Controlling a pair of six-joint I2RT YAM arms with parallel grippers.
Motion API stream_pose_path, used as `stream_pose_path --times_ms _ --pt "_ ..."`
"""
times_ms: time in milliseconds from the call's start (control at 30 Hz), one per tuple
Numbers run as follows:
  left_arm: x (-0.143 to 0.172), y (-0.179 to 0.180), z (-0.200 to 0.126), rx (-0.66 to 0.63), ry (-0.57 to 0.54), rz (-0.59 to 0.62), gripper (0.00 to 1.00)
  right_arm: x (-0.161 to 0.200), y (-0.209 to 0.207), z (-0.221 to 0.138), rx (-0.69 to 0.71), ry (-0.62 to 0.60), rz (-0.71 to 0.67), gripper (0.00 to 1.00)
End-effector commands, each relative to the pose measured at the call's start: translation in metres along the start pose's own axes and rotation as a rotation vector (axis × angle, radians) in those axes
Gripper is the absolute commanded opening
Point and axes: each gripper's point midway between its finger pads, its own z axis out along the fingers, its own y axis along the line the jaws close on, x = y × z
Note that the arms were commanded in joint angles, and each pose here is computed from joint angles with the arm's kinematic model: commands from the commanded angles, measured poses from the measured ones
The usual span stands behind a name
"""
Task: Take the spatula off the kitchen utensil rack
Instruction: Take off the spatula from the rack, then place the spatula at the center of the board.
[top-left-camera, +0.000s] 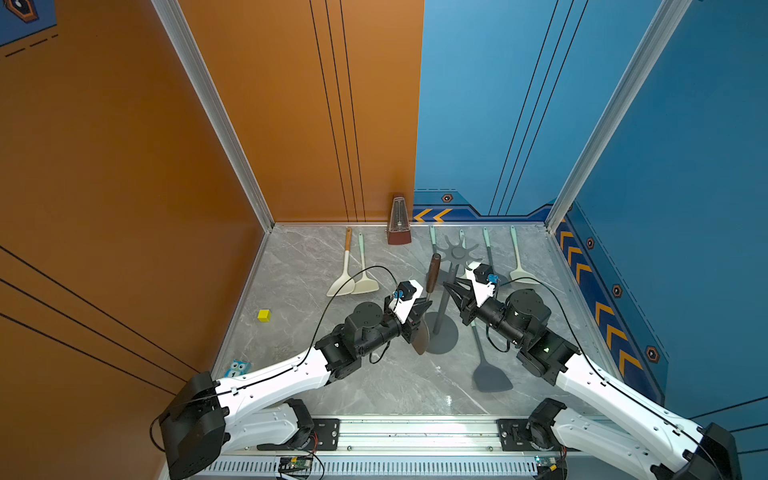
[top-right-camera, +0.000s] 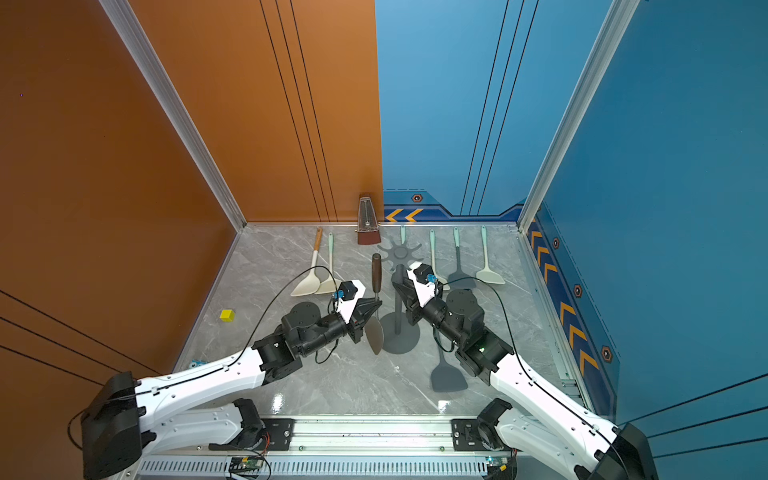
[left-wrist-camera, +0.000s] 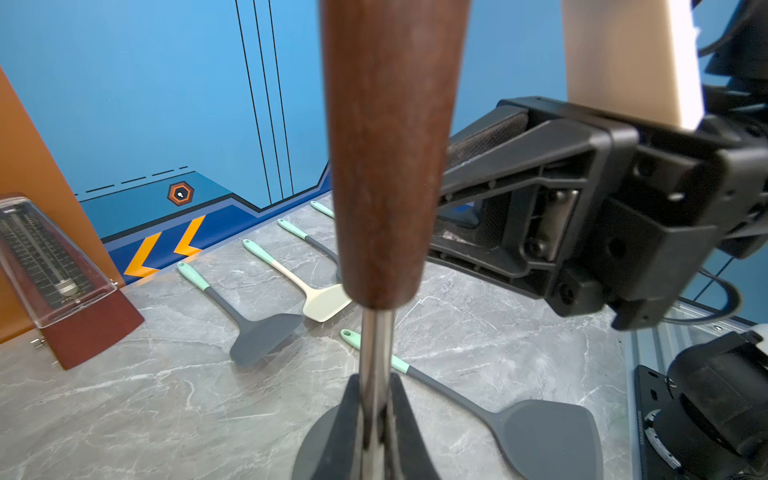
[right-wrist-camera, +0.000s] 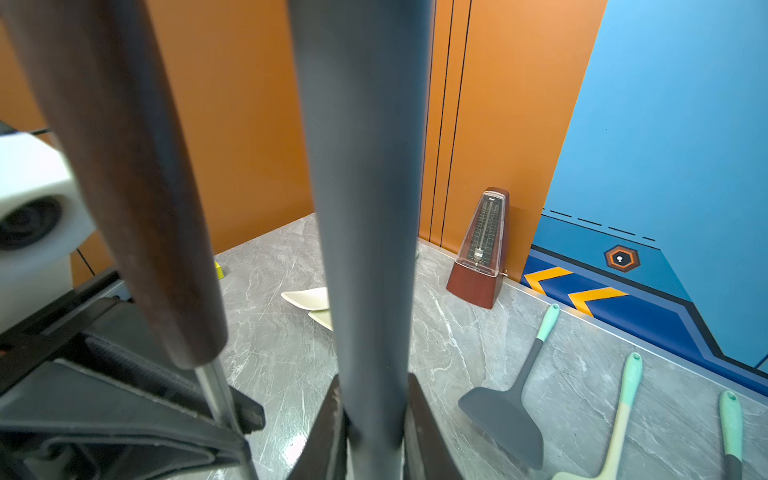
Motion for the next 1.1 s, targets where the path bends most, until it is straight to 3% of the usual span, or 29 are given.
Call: stream_pose_path --times_ms 0,367,567,833,1067 --pt "-0.027 0.026 -0.014 -0.108 -0.104 -0.019 0.00 0.056 0.002 0.000 -0.008 0.193 0.027 0.00" --pt "-0.028 0.047 -0.035 -0.208 -0.130 -0.005 0.00 0.056 0.001 -0.001 -0.002 0.196 0.031 0.00" --pt "-0.026 0.070 -0.040 -0.344 -0.055 0.056 0.00 0.056 0.001 -0.001 -0.001 0.196 0.032 0.00" --pt "-0.031 0.138 -0.058 -0.588 0.074 0.037 0.00 0.058 0.001 0.000 -0.004 0.198 0.028 0.00" --pt "-0.023 0.215 -0.080 -0.779 0.220 -0.127 0.00 0.058 0.001 0.002 -0.009 0.203 0.018 0.00"
